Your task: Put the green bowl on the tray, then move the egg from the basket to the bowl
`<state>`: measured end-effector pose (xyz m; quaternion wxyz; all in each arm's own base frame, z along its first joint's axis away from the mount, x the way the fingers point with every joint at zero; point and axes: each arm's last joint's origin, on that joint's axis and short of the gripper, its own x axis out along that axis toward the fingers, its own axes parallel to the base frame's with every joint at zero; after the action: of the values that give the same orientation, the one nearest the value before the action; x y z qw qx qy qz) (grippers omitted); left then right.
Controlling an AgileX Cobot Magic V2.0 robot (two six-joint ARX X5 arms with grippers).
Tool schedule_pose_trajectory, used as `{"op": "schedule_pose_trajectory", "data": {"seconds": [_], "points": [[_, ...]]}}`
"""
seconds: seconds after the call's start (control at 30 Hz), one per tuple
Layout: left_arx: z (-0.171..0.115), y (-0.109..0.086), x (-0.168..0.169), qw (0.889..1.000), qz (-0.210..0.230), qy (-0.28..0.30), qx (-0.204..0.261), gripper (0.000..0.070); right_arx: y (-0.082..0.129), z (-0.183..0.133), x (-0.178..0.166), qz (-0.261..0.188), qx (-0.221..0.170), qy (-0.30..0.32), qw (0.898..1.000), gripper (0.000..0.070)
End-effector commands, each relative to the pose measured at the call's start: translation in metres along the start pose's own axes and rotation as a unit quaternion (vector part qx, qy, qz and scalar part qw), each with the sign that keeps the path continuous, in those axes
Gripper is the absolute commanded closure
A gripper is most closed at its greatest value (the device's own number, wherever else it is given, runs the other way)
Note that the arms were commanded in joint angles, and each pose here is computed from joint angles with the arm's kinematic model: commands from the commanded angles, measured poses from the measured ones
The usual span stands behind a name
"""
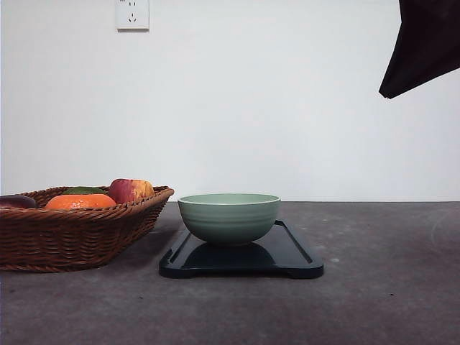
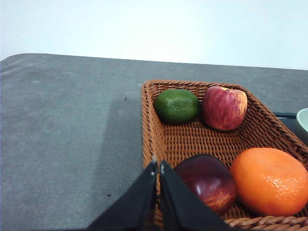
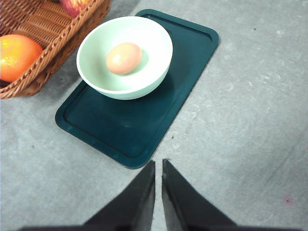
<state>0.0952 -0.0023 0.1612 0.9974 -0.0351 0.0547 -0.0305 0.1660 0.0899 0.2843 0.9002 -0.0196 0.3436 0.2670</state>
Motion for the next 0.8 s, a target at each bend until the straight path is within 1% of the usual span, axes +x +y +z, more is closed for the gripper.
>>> {"op": "schedule_pose_trajectory", "data": {"seconds": [0.0, 0.4, 0.43, 0.47, 0.5, 0.57, 0.6, 0.7, 0.77], "points": [[-0.006, 0.0, 0.002, 1.0, 0.0, 0.005, -0.002, 0.07, 0.001, 0.002, 0.0, 0.003, 0.002, -0.005, 1.0, 0.0684], [-0.006, 0.0, 0.002, 1.0, 0.0, 0.005, -0.002, 0.07, 0.001, 0.002, 0.0, 0.003, 0.001, -0.005, 1.0, 0.0684], [-0.006, 0.0, 0.002, 1.0, 0.0, 0.005, -0.002, 0.07, 0.001, 0.002, 0.0, 0.002, -0.003, -0.004, 1.0, 0.0684], [-0.006, 0.0, 0.002, 1.0, 0.0, 0.005, -0.002, 0.07, 0.001, 0.002, -0.003, -0.009, -0.044, -0.011, 0.999, 0.0684], [-0.006, 0.0, 0.002, 1.0, 0.0, 0.005, -0.002, 0.07, -0.001, 0.002, -0.007, -0.025, -0.069, -0.021, 0.997, 0.0684], [-0.006, 0.0, 0.002, 1.0, 0.0, 0.005, -0.002, 0.07, -0.006, -0.001, -0.012, -0.043, -0.092, -0.052, 0.993, 0.0684], [-0.006, 0.0, 0.002, 1.0, 0.0, 0.005, -0.002, 0.07, -0.009, -0.004, -0.015, -0.051, -0.096, -0.071, 0.992, 0.0684], [-0.006, 0.0, 0.002, 1.0, 0.0, 0.005, -0.002, 0.07, -0.022, -0.021, -0.022, -0.087, -0.082, -0.138, 0.983, 0.0684], [-0.006, 0.0, 0.002, 1.0, 0.0, 0.005, -0.002, 0.07, -0.031, -0.04, -0.025, -0.118, -0.069, -0.178, 0.975, 0.0684]]}}
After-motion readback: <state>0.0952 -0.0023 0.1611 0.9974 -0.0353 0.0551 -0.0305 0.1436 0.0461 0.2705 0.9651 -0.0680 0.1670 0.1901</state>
